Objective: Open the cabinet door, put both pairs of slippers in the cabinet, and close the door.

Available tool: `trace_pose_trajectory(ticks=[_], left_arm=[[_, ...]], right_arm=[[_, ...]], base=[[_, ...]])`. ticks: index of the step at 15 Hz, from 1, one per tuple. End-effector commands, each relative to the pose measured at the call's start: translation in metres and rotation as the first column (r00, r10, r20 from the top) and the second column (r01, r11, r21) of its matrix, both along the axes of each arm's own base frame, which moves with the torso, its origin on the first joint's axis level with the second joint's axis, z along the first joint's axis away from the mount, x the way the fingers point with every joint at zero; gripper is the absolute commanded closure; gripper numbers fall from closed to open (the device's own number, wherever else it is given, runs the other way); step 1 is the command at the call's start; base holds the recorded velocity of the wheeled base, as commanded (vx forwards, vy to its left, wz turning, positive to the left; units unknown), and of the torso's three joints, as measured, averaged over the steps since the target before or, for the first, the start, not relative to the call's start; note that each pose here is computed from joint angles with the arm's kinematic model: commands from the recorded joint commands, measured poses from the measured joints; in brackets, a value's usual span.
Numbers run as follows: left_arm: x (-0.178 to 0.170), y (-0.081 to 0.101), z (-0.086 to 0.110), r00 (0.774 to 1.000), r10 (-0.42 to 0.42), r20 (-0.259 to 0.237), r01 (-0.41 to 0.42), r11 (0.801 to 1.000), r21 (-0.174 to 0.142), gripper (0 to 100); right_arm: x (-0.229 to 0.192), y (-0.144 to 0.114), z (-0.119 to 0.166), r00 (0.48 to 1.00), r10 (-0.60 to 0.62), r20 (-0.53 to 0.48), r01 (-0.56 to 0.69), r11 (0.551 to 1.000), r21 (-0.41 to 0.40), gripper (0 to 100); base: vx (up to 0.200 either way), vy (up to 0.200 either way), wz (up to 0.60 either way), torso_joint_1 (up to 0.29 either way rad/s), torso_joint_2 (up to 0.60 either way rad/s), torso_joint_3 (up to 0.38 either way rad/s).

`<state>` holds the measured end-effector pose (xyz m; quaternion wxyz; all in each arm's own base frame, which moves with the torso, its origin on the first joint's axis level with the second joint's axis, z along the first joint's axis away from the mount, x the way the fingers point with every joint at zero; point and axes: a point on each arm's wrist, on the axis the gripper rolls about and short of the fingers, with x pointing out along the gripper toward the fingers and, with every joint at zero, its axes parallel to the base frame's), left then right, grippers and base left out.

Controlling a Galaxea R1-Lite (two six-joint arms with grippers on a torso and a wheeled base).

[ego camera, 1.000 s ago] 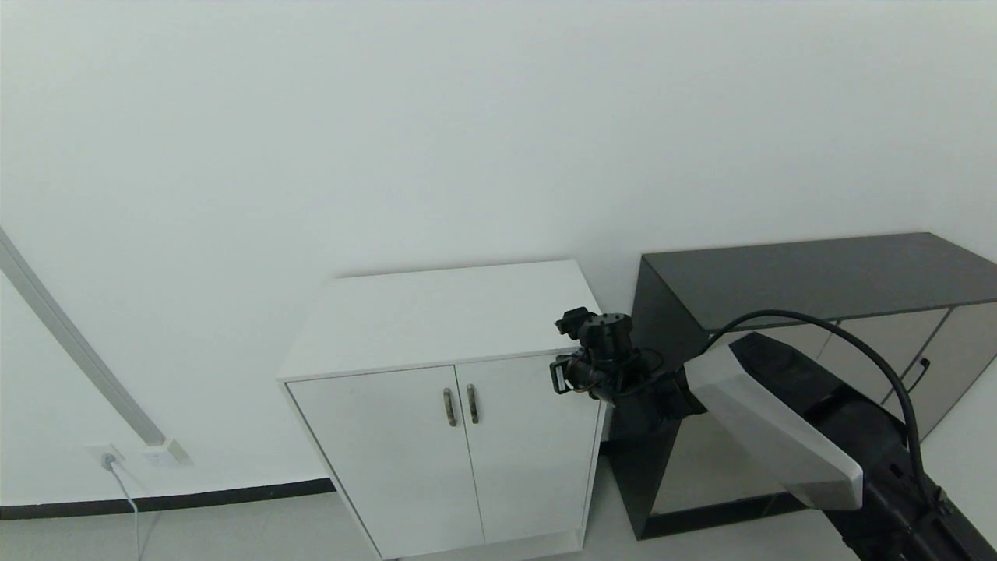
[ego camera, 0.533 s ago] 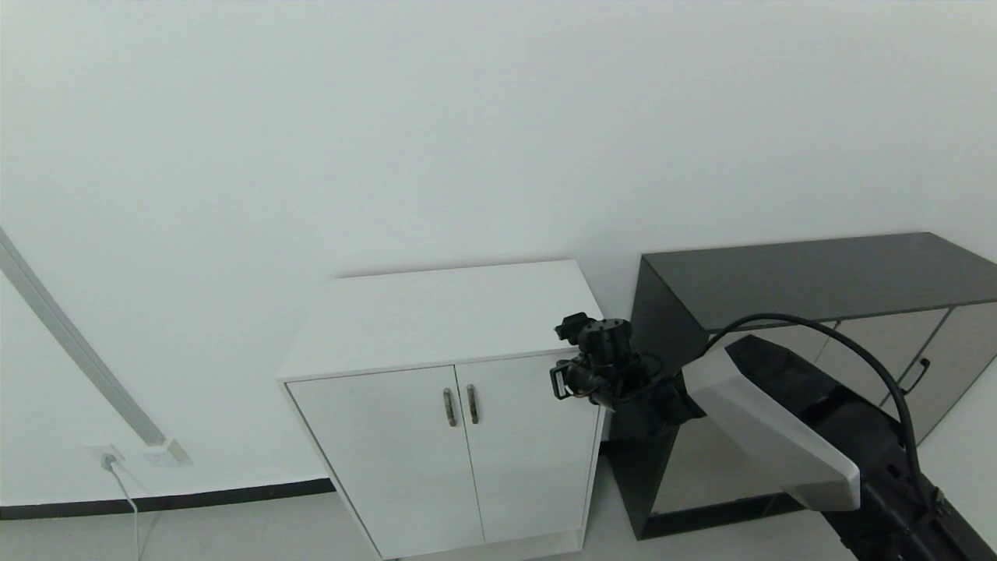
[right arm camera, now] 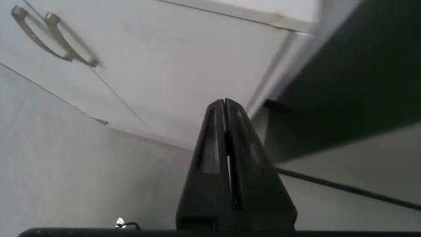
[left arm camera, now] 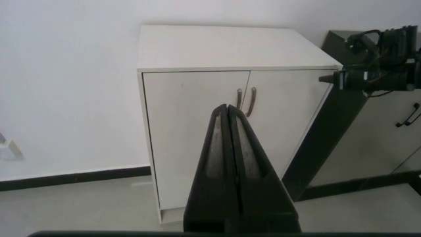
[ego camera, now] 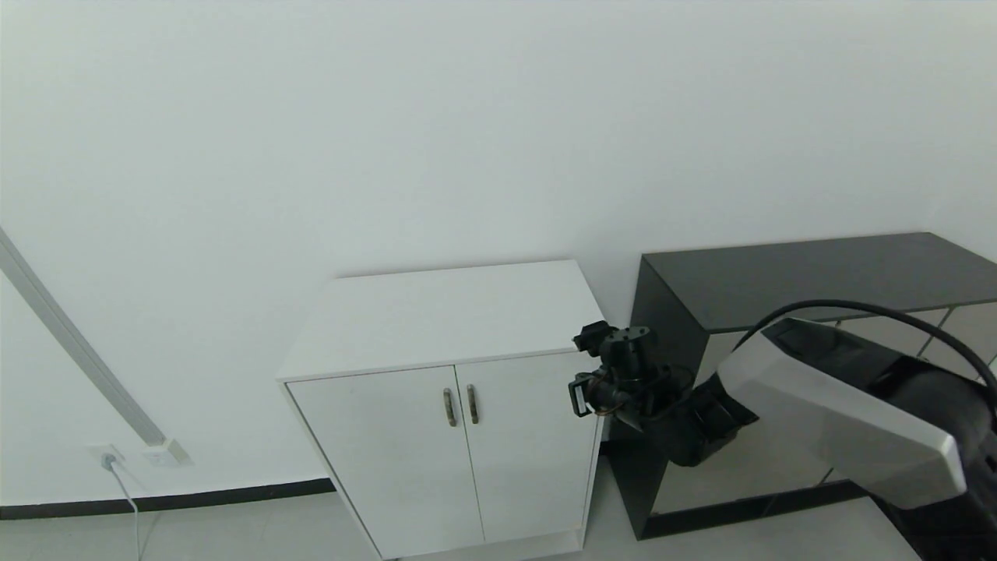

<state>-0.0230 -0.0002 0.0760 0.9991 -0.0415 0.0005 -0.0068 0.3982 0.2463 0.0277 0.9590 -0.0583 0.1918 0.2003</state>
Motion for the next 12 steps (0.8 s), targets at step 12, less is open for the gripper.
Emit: trace_pose_trajectory(ticks=[12], left_arm=[[0.0,0.0,0.0,1.0,0.001,-0.001,-0.001,1.0,-0.004,100]], right_arm=[[-0.126,-0.177,0.108,0.958,-0.267,0.106,0.271,0.962,-0.023,100]], base=[[0.0,0.0,0.0,0.0,0.0,0.0]])
